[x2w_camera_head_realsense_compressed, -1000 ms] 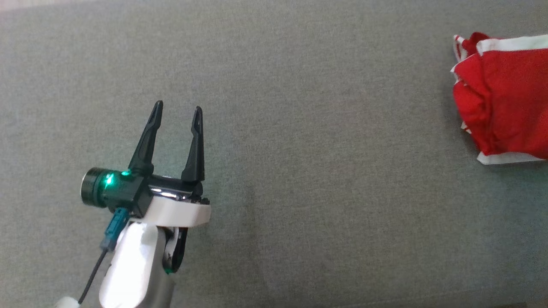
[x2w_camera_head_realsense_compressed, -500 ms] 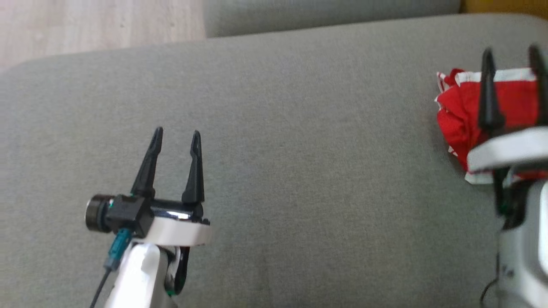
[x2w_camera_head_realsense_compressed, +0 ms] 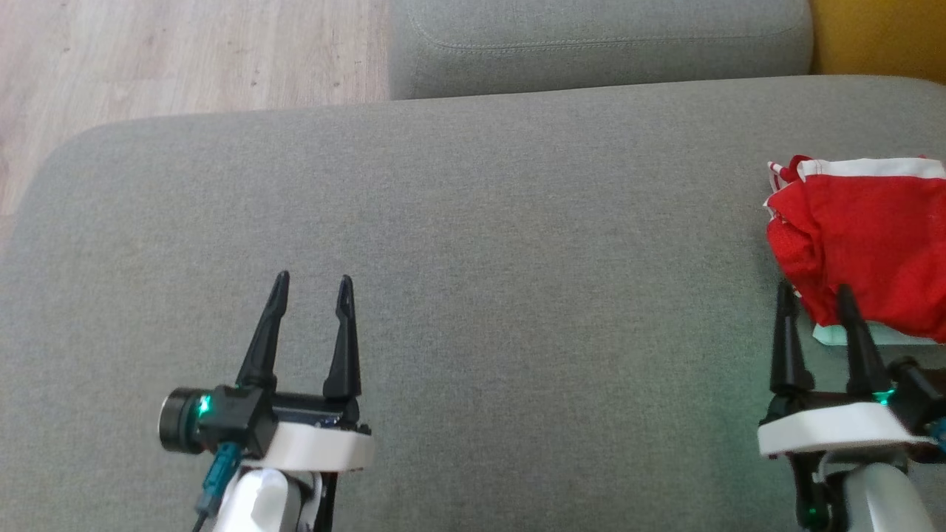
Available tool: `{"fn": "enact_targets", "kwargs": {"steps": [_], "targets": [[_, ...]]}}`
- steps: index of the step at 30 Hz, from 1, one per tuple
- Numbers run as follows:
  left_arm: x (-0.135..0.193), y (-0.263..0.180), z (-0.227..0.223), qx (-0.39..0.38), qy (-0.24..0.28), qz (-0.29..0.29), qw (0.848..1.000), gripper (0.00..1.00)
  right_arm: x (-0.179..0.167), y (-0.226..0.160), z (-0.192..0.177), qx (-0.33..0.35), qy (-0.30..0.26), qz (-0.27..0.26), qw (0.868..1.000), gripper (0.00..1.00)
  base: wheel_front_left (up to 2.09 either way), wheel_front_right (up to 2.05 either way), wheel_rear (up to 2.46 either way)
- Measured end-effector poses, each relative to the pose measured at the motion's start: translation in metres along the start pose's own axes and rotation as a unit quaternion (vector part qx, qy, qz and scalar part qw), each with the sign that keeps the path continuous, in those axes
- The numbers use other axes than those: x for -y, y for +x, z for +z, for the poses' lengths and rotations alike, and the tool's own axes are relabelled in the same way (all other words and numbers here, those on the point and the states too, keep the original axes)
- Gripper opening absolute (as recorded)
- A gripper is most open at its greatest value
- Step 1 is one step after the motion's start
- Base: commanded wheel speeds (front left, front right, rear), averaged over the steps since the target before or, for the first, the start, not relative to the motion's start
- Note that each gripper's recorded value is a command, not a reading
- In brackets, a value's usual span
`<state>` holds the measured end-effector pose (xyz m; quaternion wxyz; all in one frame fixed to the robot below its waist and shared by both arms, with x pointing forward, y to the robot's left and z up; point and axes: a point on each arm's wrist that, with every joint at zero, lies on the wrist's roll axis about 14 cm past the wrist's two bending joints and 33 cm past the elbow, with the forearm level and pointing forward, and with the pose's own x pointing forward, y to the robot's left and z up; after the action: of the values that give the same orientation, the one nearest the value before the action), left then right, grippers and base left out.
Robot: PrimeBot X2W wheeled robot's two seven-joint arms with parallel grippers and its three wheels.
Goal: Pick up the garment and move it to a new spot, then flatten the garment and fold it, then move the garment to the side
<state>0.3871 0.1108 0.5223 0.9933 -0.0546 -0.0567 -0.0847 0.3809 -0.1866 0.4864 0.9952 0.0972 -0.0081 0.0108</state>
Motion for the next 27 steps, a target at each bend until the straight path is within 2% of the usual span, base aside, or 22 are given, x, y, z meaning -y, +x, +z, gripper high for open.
{"fn": "enact_targets", "kwargs": {"steps": [20,27], "targets": [[-0.004,-0.011,-0.015,-0.025,-0.001,0.018,1.0,1.0,-0.009,-0.001,0.007,0.013,-0.012,0.016,1.0,1.0,0.0,0.0,0.0],[-0.007,-0.011,-0.018,-0.03,-0.022,0.027,0.999,1.0,-0.014,-0.001,0.007,0.012,-0.011,0.022,1.0,1.0,0.0,0.0,0.0]]}}
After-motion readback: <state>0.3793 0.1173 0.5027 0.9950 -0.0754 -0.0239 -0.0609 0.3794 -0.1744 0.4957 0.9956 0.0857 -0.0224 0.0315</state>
